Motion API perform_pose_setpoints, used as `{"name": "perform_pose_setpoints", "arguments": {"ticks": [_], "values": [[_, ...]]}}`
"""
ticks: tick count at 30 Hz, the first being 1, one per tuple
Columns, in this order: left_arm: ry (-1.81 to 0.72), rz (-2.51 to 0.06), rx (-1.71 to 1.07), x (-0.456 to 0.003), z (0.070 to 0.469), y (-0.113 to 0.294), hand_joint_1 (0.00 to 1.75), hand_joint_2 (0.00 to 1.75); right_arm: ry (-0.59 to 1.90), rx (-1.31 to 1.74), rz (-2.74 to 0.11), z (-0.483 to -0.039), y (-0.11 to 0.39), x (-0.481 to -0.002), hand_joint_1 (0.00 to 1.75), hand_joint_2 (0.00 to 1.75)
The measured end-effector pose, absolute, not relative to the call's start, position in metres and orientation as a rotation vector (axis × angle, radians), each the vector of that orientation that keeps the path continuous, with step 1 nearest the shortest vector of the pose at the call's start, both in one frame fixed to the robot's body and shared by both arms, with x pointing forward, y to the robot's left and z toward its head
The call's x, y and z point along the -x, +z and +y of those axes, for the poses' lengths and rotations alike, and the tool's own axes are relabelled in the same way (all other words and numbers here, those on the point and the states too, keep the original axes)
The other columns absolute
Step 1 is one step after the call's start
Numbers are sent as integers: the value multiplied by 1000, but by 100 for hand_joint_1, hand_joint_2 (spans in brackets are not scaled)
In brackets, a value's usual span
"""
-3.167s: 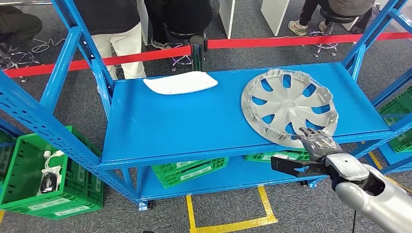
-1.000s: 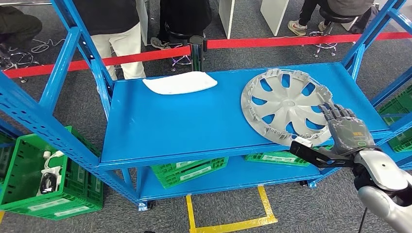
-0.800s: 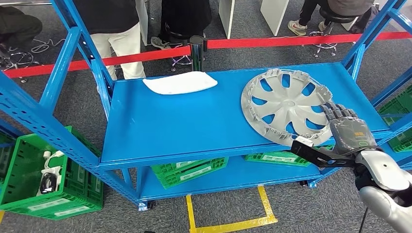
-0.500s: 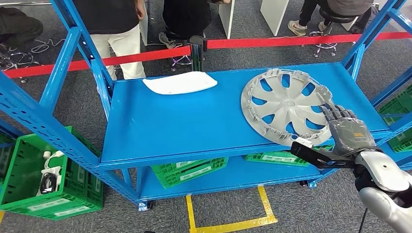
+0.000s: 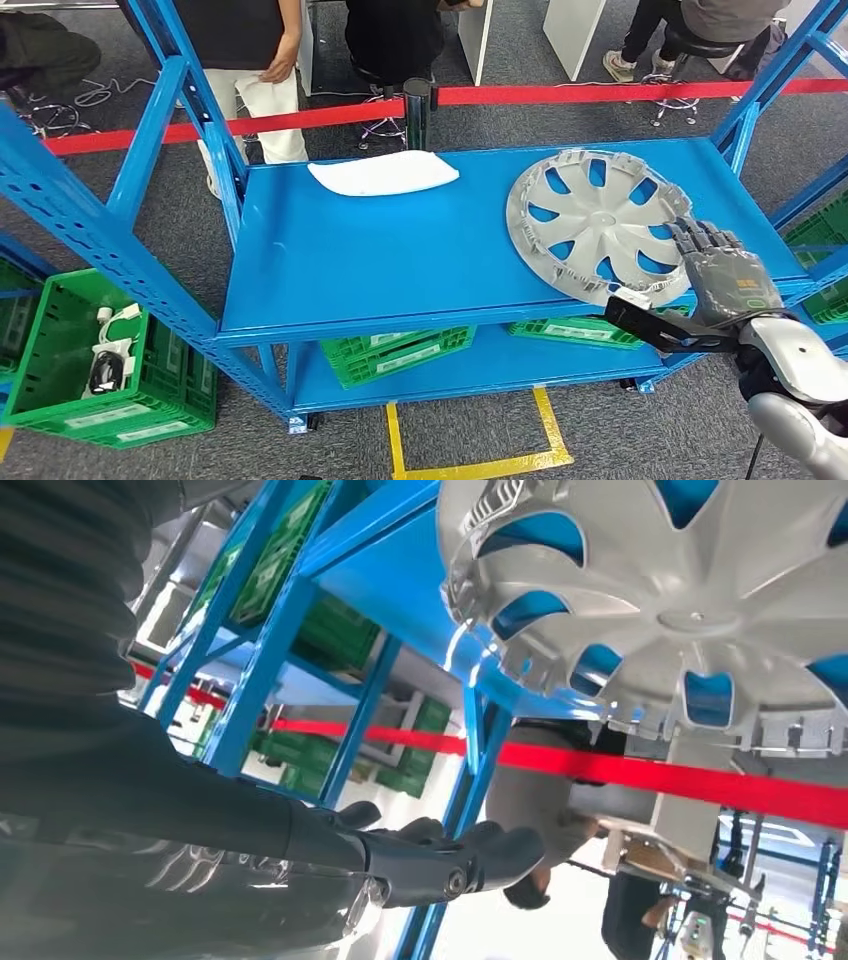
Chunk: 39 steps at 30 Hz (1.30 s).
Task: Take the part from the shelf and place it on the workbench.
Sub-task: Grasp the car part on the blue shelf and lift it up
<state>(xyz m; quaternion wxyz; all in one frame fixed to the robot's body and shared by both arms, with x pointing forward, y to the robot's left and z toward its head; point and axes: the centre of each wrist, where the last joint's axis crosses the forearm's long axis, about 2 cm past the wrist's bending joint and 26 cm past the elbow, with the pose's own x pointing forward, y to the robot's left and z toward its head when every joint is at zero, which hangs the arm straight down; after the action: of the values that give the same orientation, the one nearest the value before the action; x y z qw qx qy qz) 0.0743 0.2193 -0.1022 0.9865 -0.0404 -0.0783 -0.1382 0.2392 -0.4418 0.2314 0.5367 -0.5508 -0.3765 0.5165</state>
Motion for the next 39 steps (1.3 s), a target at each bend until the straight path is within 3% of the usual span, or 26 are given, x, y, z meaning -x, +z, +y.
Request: {"name": "perform_pose_setpoints", "arguments": {"ticks": [39], "values": [[-296,-176,111,-80,209,-100,0,0,1209,1305,-898,-444,230,-236,0,175]]}}
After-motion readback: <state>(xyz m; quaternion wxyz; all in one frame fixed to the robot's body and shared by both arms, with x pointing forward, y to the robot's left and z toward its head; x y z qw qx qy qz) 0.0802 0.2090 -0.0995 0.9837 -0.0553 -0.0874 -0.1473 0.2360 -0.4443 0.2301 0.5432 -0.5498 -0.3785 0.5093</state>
